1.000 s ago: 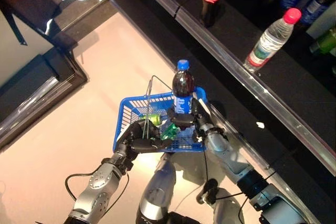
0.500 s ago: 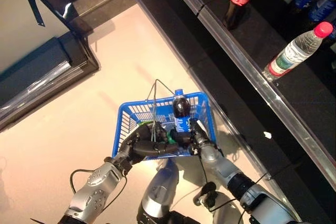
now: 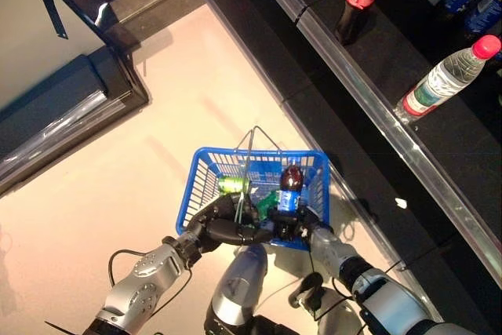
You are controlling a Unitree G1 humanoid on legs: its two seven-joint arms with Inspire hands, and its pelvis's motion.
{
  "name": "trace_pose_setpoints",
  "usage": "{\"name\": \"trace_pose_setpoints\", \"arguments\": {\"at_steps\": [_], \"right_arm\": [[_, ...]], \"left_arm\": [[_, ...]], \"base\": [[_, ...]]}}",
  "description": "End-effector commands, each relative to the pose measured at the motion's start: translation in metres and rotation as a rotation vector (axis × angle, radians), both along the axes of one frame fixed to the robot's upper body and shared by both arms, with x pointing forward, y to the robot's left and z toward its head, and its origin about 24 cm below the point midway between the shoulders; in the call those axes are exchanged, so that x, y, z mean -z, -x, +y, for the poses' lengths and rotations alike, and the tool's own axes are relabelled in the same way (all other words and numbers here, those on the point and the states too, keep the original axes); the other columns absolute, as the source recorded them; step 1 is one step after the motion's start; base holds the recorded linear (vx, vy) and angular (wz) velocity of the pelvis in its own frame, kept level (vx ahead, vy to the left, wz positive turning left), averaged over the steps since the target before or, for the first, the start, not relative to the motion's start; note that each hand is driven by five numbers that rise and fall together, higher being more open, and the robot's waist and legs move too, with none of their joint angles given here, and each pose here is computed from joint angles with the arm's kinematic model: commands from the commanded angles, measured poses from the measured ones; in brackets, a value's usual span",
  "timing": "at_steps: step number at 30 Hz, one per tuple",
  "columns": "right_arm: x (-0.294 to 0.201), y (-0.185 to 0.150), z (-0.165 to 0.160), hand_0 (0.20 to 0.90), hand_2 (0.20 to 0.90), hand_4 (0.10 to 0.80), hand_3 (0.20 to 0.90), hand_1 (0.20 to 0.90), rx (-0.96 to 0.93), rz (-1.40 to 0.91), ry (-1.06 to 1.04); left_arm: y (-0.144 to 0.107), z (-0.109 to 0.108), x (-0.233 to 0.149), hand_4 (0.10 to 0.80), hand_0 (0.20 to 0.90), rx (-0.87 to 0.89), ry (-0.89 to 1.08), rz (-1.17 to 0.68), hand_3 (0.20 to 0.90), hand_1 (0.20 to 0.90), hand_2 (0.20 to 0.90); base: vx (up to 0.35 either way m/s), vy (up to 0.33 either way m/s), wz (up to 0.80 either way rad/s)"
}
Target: Pick up the drink and place into the basket.
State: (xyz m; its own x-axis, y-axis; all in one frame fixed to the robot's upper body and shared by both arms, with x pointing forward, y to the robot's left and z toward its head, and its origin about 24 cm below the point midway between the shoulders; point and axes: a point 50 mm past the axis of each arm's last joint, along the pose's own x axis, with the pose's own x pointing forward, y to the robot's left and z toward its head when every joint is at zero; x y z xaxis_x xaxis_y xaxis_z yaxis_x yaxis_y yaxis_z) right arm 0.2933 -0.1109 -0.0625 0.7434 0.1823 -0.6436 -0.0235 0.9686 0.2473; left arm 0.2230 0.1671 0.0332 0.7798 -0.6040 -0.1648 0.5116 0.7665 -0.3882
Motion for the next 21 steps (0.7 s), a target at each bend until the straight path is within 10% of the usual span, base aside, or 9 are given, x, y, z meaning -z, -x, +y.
{"name": "trace_pose_setpoints", "arguments": {"at_steps": [1, 18, 20, 21], "right_arm": [[0.008, 0.022, 0.051, 0.3, 0.3, 0.1, 0.2, 0.3, -0.066, 0.093, -0.349], [-0.001, 0.007, 0.043, 0.3, 0.3, 0.1, 0.2, 0.3, 0.165, 0.257, -0.545], [-0.004, 0.002, 0.041, 0.432, 0.432, 0.254, 0.354, 0.432, 0.165, 0.241, -0.508], [-0.009, -0.004, 0.04, 0.712, 0.712, 0.58, 0.68, 0.712, 0.159, 0.221, -0.471]], "left_arm": [[0.006, -0.037, -0.157, 0.1, 0.3, 0.268, 0.439, -0.785, 0.2, 0.3, 0.3], [0.008, -0.04, -0.157, 0.1, 0.3, 0.305, 0.484, -0.722, 0.2, 0.3, 0.3], [0.008, -0.041, -0.158, 0.1, 0.3, 0.304, 0.487, -0.717, 0.2, 0.3, 0.3], [0.008, -0.042, -0.159, 0.1, 0.3, 0.306, 0.486, -0.717, 0.2, 0.3, 0.3]], "base": [[0.005, 0.002, 0.05], [0.015, 0.02, 0.0], [0.015, 0.003, 0.0], [0.0, 0.0, 0.0]]}}
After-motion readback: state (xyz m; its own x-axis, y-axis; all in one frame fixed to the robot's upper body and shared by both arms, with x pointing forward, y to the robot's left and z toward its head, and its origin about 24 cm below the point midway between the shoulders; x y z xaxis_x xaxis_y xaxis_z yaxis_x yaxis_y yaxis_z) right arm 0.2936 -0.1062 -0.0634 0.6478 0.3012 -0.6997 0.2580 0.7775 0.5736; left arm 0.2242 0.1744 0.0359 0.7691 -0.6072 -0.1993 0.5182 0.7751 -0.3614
